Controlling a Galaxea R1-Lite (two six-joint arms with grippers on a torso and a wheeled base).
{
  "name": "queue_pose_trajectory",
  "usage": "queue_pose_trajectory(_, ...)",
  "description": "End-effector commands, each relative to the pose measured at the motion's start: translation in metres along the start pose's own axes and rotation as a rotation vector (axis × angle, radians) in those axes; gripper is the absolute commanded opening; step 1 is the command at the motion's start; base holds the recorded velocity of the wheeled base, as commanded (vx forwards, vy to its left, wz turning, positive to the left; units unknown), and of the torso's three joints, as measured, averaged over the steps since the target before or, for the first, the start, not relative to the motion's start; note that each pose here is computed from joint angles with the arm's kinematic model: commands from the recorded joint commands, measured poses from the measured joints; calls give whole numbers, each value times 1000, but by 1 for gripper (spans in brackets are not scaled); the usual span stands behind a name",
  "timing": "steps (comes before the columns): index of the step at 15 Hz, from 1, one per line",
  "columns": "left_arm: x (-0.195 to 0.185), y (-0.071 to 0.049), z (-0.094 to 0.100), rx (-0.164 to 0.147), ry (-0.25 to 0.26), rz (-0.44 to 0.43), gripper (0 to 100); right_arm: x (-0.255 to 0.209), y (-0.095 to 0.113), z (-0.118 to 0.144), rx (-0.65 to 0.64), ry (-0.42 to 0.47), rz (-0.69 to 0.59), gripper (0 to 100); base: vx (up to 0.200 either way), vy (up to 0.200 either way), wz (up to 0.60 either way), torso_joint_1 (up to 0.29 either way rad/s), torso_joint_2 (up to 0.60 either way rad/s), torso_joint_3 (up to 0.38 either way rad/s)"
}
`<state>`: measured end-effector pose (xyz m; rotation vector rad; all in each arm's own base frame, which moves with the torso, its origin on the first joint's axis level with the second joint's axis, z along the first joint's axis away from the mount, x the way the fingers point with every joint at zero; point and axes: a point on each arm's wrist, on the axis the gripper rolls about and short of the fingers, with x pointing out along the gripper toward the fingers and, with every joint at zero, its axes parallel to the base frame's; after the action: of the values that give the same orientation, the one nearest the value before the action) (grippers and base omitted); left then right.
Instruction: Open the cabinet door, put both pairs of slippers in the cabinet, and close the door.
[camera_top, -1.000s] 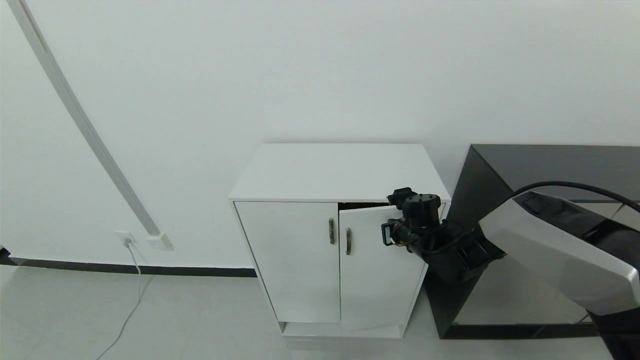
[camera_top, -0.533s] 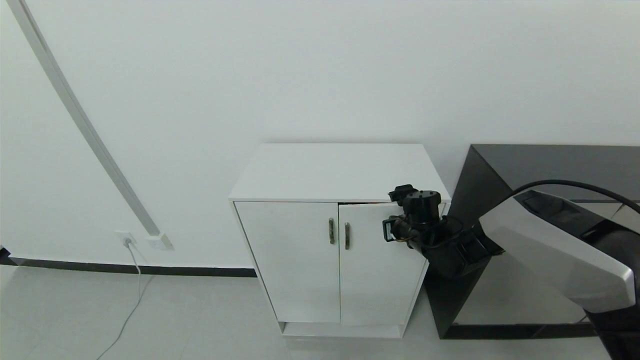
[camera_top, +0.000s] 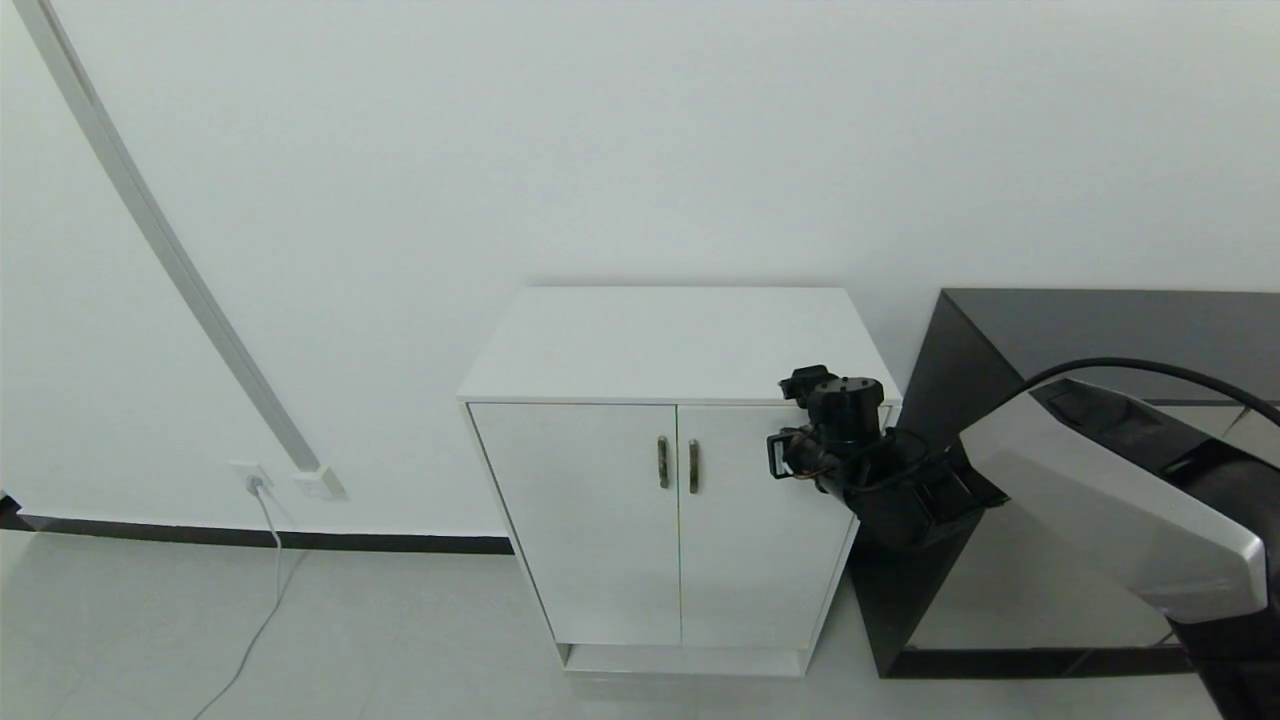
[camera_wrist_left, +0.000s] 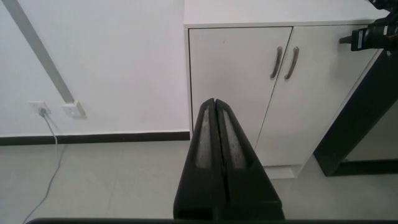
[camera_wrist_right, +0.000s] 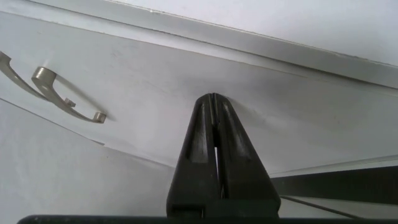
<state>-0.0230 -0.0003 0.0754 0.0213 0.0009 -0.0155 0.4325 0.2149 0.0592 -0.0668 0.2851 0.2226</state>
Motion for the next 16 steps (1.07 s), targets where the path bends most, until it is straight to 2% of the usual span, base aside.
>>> queue_pose_trajectory(1,0,0,0,0,0,0,0,1,0,-1,0,0,-1,0,0,0,0,0,0,0)
queue_pose_trajectory(12,0,0,0,0,2,0,0,6,1,-2,2,-9,-4,0,0,0,0,0,0,0)
queue_pose_trajectory(16,0,0,0,-1,0,0,0,-10,1,6,6,-26,1,0,0,0,0,0,0,0)
